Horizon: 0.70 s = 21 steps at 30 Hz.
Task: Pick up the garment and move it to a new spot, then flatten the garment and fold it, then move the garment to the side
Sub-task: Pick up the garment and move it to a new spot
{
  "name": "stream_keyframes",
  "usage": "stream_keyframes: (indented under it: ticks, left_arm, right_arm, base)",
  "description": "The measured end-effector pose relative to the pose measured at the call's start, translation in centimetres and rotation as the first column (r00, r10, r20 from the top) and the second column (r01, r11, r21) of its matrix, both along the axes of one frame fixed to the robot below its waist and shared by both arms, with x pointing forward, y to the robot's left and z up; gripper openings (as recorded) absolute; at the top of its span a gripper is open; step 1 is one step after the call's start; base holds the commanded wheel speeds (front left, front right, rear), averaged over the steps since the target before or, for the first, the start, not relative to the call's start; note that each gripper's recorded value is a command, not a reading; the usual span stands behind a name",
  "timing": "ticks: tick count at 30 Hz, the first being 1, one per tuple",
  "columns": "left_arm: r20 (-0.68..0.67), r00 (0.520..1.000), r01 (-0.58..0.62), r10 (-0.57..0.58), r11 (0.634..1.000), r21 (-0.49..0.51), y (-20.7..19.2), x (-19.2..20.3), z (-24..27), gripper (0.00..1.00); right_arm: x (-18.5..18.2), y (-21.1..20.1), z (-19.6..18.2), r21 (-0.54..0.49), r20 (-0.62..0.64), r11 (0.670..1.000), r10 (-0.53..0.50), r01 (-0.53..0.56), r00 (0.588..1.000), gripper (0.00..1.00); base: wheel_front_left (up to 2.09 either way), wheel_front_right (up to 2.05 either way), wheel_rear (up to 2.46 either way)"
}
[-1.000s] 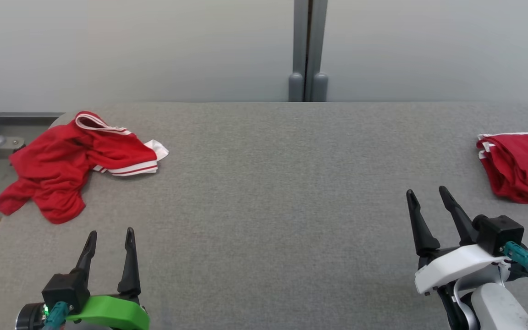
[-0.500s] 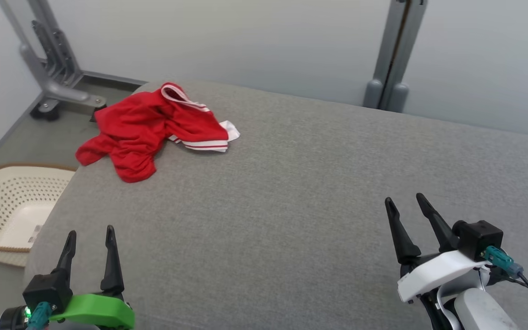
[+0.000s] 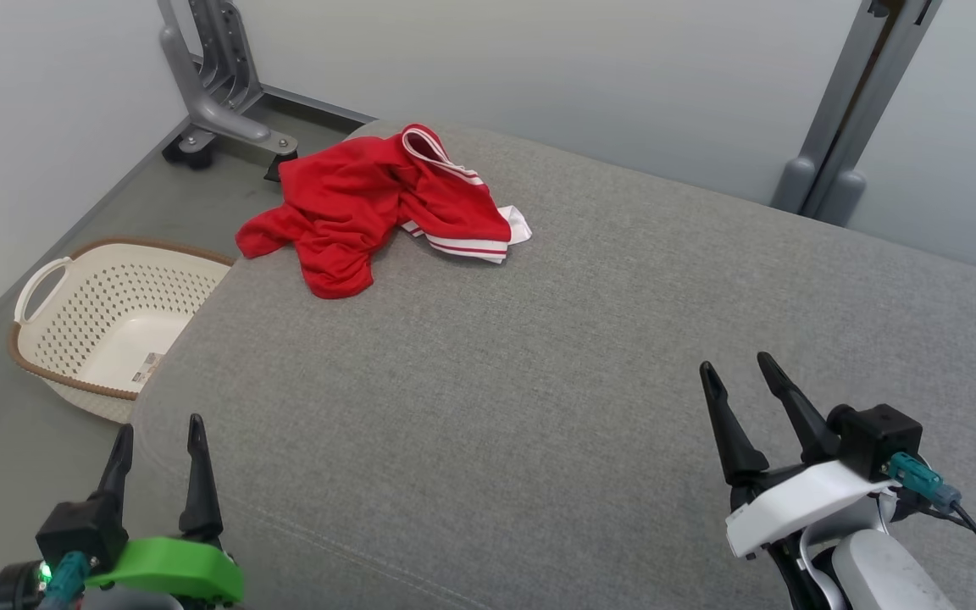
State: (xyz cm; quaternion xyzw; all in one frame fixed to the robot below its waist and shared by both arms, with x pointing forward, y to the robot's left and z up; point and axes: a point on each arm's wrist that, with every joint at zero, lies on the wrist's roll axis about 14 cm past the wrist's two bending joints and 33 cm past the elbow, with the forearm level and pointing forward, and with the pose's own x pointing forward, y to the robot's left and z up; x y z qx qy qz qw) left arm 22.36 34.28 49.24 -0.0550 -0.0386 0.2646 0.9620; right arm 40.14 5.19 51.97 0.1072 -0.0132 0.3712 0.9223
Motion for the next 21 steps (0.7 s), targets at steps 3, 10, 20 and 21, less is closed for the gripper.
stream_keyframes:
  ticks: [3,10,20,21]
  left_arm:
    - [0.018,1.000,0.024,-0.024,1.000,0.013,0.3,1.3,1.1,1.00]
    - [0.023,0.988,0.149,-0.151,0.986,0.079,1.4,8.2,8.0,1.00]
    - [-0.092,0.950,0.298,-0.300,0.954,-0.030,2.4,18.6,12.0,1.00]
    - [-0.120,0.943,0.307,-0.311,0.950,-0.052,2.3,19.4,11.4,1.00]
  right_arm:
    - [0.1,0.0,0.6,0.015,0.015,1.000,0.000,0.000,1.000,1.00]
    - [1.4,-0.4,3.1,0.046,0.102,0.999,-0.007,0.002,0.995,1.00]
    - [4.0,-2.8,5.1,0.068,0.199,0.997,-0.054,0.042,0.978,1.00]
    - [4.1,-3.2,5.1,0.068,0.204,0.996,-0.062,0.049,0.977,1.00]
  base:
    - [0.00,0.00,0.00]
    - [0.00,0.00,0.00]
    - [0.00,0.00,0.00]
    - [0.00,0.00,0.00]
